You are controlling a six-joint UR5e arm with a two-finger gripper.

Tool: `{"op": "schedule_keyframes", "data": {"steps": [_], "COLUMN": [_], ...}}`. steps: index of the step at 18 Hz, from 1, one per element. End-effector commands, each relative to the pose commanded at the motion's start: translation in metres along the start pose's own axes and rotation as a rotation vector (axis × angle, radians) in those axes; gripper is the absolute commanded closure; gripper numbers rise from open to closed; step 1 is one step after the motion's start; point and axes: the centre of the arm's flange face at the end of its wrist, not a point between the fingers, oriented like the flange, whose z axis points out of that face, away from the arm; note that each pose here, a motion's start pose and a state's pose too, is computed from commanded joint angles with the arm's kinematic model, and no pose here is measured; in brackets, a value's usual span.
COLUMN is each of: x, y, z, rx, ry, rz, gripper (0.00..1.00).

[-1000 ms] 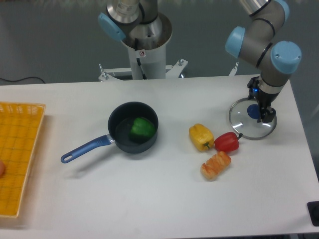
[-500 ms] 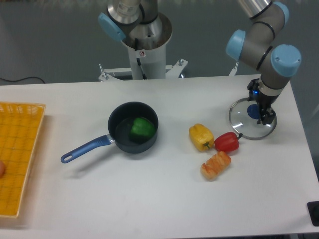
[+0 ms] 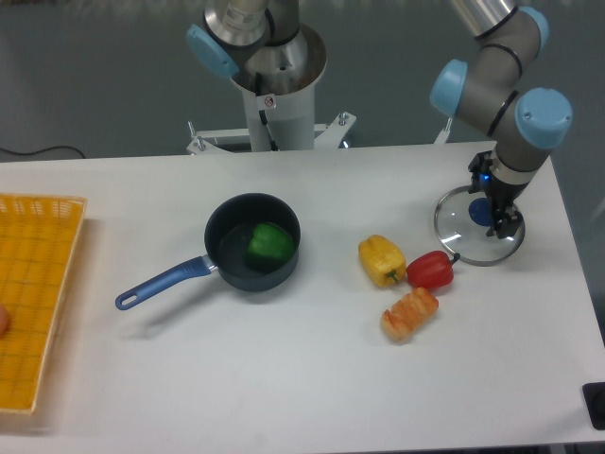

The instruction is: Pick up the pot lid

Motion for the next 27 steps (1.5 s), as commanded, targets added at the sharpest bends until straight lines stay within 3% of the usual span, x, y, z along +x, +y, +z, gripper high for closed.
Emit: {"op": "schedule_keyframes", "data": {"steps": [7, 12, 22, 27], "x": [0.0003, 0.002, 0.0023, 0.0021], "y": [0.0009, 0.0031, 0.0038, 0.003], "z": [0.0009, 0.0016, 0.0016, 0.0007], "rx": [0.001, 0.002, 0.003, 0.001], "ry": [0.001, 0.002, 0.001, 0.001], "rz": [0.0, -0.006, -0.009, -0.015], "gripper": [0.07, 0.23, 0.3, 0.4]}}
